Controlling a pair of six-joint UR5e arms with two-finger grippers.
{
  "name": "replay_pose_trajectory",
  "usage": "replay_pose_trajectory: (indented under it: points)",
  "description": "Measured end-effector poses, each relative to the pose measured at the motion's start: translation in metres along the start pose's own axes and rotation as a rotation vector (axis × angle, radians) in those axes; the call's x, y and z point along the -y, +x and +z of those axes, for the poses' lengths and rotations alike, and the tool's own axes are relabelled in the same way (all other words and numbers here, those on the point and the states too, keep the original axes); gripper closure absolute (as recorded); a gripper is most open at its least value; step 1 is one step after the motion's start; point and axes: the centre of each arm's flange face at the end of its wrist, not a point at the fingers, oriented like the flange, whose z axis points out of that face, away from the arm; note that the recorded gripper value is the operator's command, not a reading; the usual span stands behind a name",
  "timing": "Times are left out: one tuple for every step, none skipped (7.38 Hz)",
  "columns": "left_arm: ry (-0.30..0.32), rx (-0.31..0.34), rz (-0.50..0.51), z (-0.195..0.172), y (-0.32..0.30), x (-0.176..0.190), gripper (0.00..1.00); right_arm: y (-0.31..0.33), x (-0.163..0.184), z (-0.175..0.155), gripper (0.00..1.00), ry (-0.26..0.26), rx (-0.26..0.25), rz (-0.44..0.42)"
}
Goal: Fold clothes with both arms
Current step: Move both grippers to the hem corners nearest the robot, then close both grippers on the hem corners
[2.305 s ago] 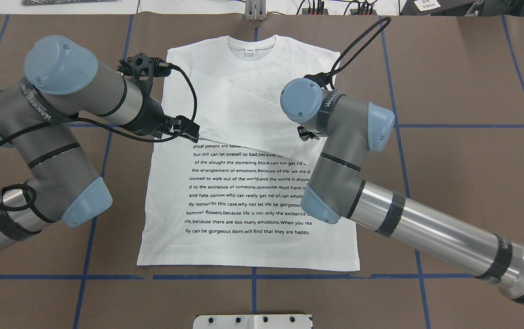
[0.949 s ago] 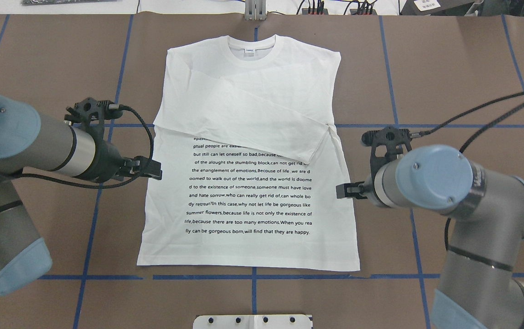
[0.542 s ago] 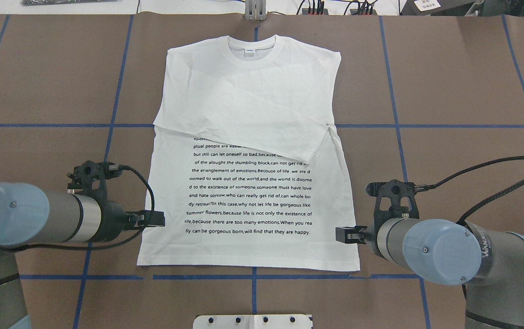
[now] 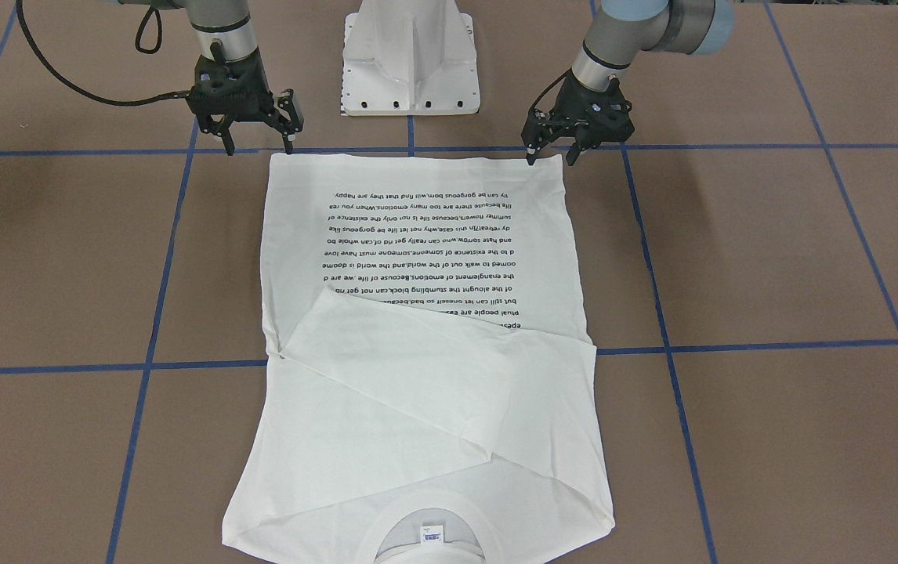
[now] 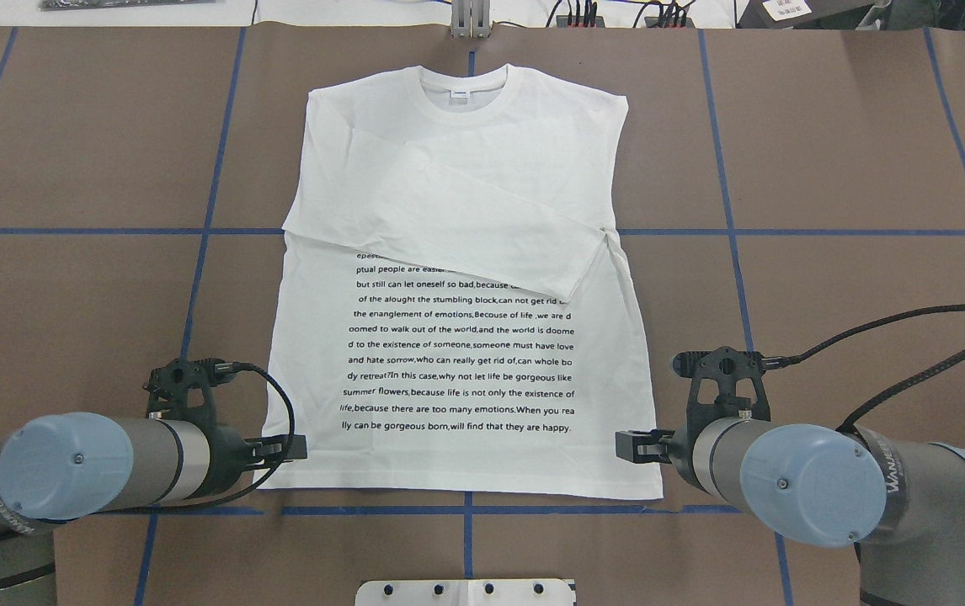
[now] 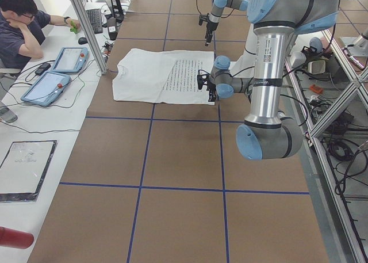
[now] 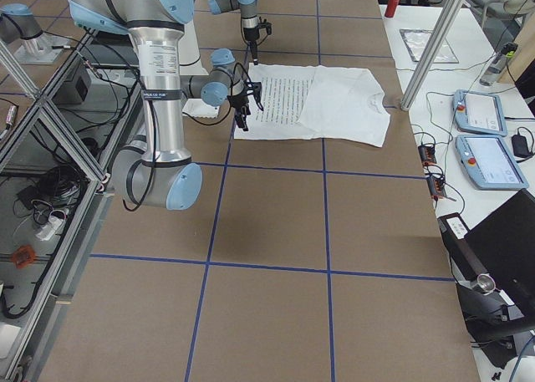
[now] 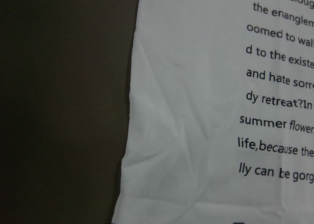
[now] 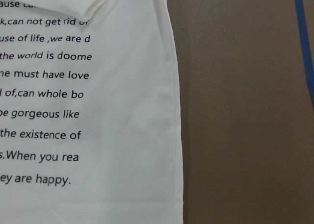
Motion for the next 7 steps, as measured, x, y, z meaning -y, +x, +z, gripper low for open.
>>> replay_pose_trajectory:
  points:
    - [-0.001, 0.023, 0.0, 0.003, -0.003, -0.001, 0.54, 0.0, 0.0, 0.0, 0.0, 0.0, 0.001, 0.0]
    - [-0.005, 0.039, 0.003, 0.006, -0.004, -0.003, 0.54, 0.0, 0.0, 0.0, 0.0, 0.0, 0.001, 0.0]
    - [-0.013, 0.053, 0.011, 0.009, -0.006, -0.007, 0.54, 0.0, 0.0, 0.0, 0.0, 0.0, 0.0, 0.0]
    - [-0.021, 0.064, 0.019, 0.012, -0.006, -0.013, 0.54, 0.0, 0.0, 0.0, 0.0, 0.0, 0.0, 0.0]
    - [-0.032, 0.072, 0.028, 0.015, -0.008, -0.019, 0.54, 0.0, 0.0, 0.0, 0.0, 0.0, 0.0, 0.0]
    - [-0.041, 0.077, 0.044, 0.017, -0.009, -0.025, 0.59, 0.0, 0.0, 0.0, 0.0, 0.0, 0.0, 0.0]
    - [-0.046, 0.079, 0.066, 0.018, -0.009, -0.027, 0.74, 0.0, 0.0, 0.0, 0.0, 0.0, -0.001, 0.0]
